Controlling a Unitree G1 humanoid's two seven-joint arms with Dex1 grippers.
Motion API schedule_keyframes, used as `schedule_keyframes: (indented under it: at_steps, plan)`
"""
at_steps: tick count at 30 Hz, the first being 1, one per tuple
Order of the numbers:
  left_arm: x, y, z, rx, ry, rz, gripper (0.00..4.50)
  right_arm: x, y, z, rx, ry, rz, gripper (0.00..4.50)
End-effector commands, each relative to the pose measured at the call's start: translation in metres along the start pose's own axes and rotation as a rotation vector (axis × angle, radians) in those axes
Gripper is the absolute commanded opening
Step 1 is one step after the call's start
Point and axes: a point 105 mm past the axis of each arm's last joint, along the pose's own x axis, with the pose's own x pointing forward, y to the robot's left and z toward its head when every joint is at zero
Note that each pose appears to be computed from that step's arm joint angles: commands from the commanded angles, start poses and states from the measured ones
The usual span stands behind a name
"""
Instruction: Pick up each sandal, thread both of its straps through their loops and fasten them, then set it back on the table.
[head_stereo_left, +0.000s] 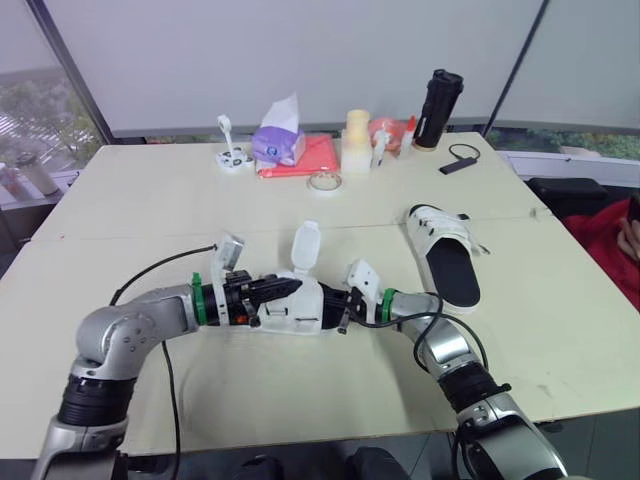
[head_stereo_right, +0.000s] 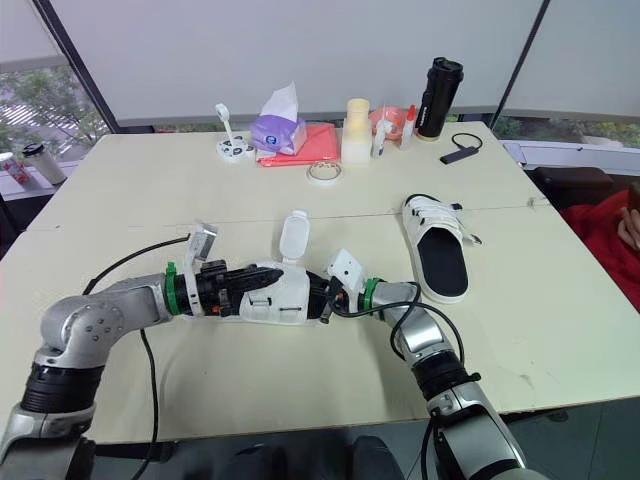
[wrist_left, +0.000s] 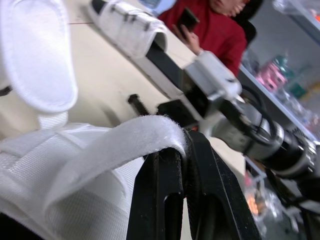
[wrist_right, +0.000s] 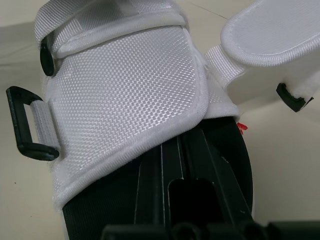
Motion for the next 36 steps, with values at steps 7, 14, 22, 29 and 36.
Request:
schedule_keyframes:
  at_steps: [7,14,22,29,36]
  plan:
    - [-0.009,0.015,0.026,0.069,-0.094,0.092,4.04,-0.004,0.007,-0.037,0.059,0.131,-0.003,0.00]
    - [-0.021,0.019,0.060,0.206,-0.114,0.080,4.04,-0.004,0.008,-0.037,0.061,0.131,-0.001,0.00]
    - [-0.049,0.068,0.090,0.044,-0.200,0.209,4.04,-0.004,0.008,-0.038,0.063,0.135,-0.001,0.00]
    - [-0.040,0.067,0.051,-0.098,-0.098,0.122,4.04,-0.003,0.008,-0.037,0.064,0.131,-0.004,0.00]
    - [-0.025,0.073,0.032,-0.118,-0.065,0.128,4.04,-0.003,0.010,-0.037,0.066,0.130,-0.003,0.00]
